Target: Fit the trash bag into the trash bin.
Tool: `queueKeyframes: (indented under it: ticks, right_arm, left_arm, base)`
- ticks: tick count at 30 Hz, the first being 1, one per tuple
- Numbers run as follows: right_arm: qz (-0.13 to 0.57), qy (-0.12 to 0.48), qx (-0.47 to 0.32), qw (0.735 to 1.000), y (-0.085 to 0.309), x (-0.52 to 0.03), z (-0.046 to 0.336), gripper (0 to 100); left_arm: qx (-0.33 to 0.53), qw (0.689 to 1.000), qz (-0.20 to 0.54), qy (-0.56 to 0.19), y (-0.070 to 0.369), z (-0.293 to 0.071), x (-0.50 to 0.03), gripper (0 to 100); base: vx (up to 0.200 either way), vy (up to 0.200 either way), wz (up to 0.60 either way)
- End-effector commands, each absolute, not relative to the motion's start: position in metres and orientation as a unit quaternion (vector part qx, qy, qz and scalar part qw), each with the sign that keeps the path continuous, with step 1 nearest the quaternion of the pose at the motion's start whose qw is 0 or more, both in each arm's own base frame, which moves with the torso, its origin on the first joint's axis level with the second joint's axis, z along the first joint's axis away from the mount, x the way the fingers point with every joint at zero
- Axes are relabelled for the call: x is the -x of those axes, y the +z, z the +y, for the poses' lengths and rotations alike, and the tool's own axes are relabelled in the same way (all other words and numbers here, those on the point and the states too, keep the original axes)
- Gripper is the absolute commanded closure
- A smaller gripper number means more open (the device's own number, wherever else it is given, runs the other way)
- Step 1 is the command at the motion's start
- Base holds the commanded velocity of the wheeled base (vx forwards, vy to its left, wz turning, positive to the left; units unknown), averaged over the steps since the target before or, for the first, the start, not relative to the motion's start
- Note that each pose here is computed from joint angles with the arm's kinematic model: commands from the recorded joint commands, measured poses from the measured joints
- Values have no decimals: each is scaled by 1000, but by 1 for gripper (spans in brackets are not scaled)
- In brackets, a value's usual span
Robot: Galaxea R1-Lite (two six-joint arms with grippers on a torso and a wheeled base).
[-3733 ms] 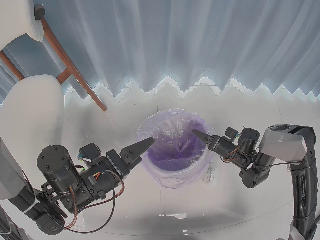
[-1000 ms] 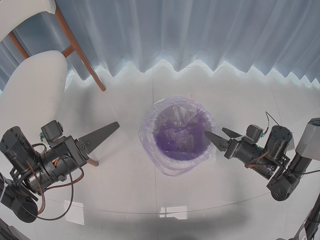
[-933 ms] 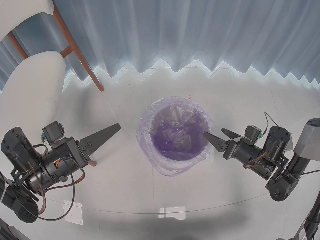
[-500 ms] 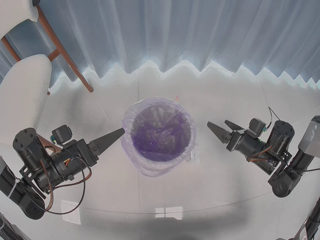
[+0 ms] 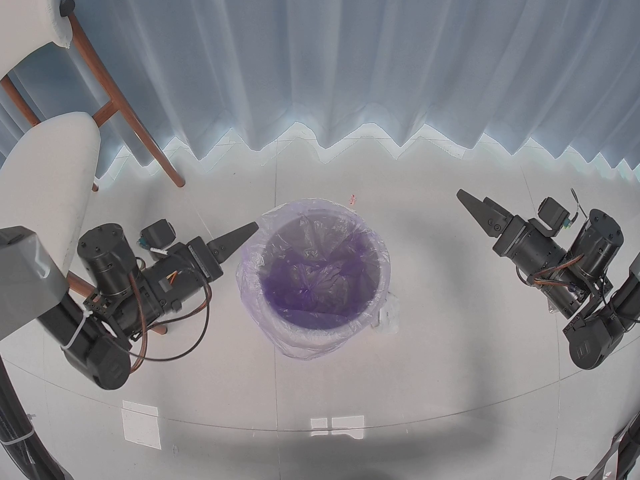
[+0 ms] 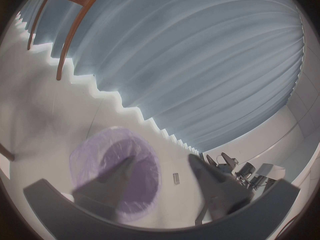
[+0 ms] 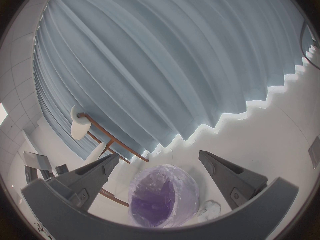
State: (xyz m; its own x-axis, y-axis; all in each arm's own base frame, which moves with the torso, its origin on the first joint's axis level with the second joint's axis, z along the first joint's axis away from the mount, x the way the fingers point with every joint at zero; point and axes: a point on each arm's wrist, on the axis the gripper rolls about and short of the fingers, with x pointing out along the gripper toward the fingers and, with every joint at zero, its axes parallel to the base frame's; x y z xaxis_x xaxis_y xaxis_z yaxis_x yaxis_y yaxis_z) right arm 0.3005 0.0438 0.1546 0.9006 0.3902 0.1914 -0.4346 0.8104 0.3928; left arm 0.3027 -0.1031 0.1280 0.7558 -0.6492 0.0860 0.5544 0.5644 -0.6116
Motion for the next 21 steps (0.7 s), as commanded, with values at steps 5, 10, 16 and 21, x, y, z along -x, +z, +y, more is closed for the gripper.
queueKeyframes:
  ticks: [5, 10, 16, 21]
  right_arm:
    - [-79, 206, -216, 951, 169, -300, 26, 0]
    - [-80, 206, -215, 951, 170, -301, 22, 0]
    - [-82, 206, -214, 951, 171, -300, 22, 0]
    - [-83, 206, -214, 951, 171, -300, 22, 0]
  left_arm:
    - [325, 880, 55, -342, 107, -101, -365, 100]
    - [356, 849, 82, -381, 109, -104, -366, 100]
    - [378, 836, 90, -387, 101, -104, -384, 100]
    - [379, 838, 88, -383, 97, -100, -391, 100]
  base:
    - [0, 0, 0]
    - [0, 0, 0]
    - [0, 0, 0]
    - [0, 0, 0]
